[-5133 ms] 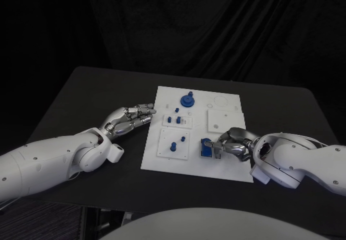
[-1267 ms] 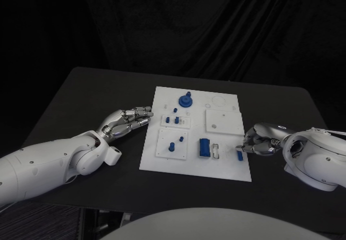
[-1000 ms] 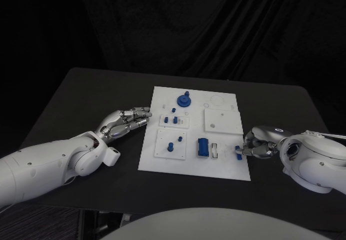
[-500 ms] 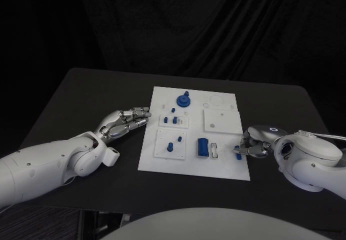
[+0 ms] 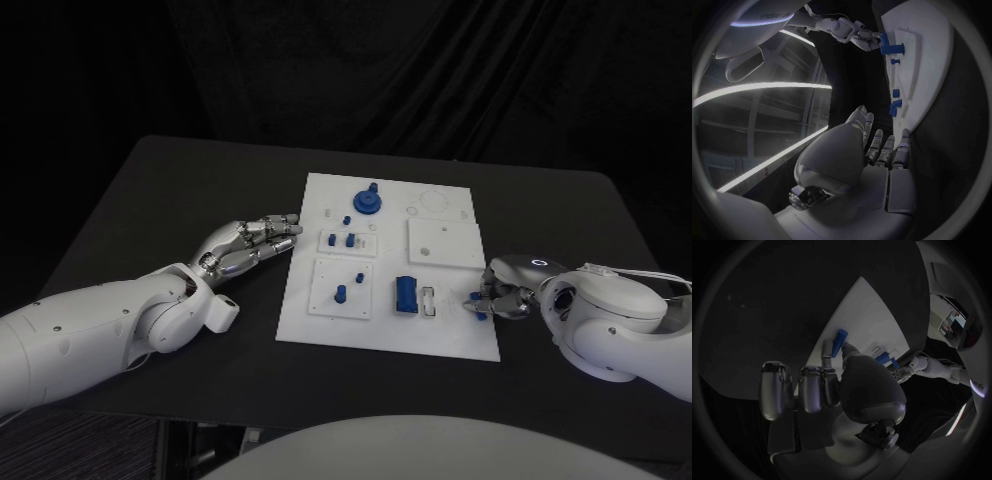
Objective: Assemble the parts on the task board
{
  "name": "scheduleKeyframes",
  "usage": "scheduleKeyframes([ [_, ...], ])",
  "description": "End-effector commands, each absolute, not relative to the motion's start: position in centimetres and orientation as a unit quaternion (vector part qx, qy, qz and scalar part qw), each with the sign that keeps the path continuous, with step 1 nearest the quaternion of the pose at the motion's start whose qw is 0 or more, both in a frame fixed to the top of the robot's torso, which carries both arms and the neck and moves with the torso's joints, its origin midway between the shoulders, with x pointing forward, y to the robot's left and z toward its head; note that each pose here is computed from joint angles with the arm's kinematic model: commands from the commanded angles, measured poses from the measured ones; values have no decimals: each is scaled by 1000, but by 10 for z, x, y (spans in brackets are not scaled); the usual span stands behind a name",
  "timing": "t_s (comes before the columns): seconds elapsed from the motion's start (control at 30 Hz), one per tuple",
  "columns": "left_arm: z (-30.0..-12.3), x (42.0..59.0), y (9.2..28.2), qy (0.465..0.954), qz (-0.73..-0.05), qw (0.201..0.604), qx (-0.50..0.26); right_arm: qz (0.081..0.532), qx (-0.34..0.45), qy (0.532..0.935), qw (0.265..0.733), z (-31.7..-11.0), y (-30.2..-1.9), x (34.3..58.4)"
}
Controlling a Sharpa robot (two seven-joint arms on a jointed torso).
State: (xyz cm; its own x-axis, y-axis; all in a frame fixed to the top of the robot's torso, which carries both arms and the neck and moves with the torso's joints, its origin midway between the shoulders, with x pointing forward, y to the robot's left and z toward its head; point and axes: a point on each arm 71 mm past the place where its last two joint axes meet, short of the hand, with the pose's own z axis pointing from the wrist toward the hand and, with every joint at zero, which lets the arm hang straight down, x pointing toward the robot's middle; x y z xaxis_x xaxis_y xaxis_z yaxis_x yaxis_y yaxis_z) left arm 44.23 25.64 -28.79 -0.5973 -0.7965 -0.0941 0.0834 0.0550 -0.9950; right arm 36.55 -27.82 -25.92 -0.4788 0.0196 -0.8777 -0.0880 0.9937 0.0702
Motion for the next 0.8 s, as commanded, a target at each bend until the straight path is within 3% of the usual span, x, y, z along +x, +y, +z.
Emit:
scheduleKeyframes([
  [0.03, -282, 441, 255, 606, -659, 357, -266, 30, -27, 869, 493, -266, -282, 363],
  [0.4, -282, 441, 255, 607, -659, 356, -266, 34, -33, 872, 488, -269, -280, 362],
  [0.43, -283, 441, 254, 607, -659, 354, -266, 66, -28, 861, 503, -268, -272, 363],
  [0.8, -283, 441, 255, 607, -659, 354, -266, 138, 115, 861, 475, -265, -272, 357],
])
